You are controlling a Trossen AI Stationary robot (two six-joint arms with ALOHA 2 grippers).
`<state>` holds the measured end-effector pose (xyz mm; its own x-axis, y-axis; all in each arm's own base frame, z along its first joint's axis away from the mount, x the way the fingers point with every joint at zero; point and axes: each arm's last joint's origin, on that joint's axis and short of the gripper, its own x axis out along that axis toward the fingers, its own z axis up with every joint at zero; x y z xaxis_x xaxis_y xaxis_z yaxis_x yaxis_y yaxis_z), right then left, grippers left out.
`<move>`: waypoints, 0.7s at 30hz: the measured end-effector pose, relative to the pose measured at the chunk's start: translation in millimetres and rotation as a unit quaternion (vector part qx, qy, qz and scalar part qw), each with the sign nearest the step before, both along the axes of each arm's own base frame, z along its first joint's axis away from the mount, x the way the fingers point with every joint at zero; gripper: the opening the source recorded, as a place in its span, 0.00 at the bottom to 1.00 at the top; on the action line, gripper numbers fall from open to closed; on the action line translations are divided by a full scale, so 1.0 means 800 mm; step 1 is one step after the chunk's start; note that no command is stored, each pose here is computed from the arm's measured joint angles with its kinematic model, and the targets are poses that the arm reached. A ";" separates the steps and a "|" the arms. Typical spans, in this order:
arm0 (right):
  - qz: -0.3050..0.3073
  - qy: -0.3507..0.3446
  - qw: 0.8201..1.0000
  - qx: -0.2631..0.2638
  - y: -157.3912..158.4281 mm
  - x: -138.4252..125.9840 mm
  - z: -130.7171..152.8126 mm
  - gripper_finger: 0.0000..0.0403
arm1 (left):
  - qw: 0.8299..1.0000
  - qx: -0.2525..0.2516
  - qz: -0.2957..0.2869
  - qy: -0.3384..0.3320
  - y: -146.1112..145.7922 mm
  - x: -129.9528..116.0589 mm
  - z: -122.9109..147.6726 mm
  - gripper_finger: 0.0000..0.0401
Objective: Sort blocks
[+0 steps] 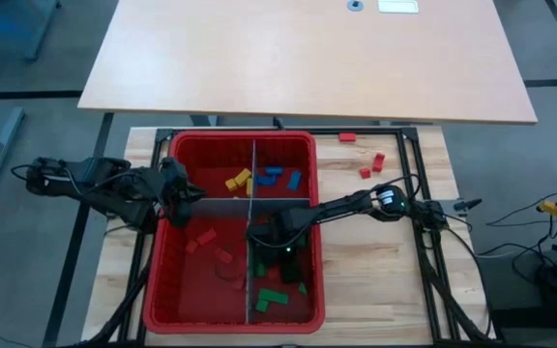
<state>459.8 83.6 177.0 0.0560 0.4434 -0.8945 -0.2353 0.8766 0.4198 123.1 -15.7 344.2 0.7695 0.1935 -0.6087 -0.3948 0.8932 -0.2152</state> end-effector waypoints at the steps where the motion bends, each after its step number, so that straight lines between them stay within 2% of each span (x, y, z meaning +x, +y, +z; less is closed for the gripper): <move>1: -0.001 -0.007 1.000 0.001 0.000 0.002 0.001 0.59 | 1.000 0.000 0.000 0.000 0.000 0.000 0.000 0.06; 7: 0.004 -0.055 0.998 0.011 0.008 0.012 0.008 0.59 | 1.000 0.000 0.000 0.000 0.000 0.000 0.000 0.06; 21: 0.017 -0.058 0.998 0.010 0.018 0.020 -0.017 0.68 | 1.000 -0.002 0.001 -0.001 0.000 0.000 0.000 0.06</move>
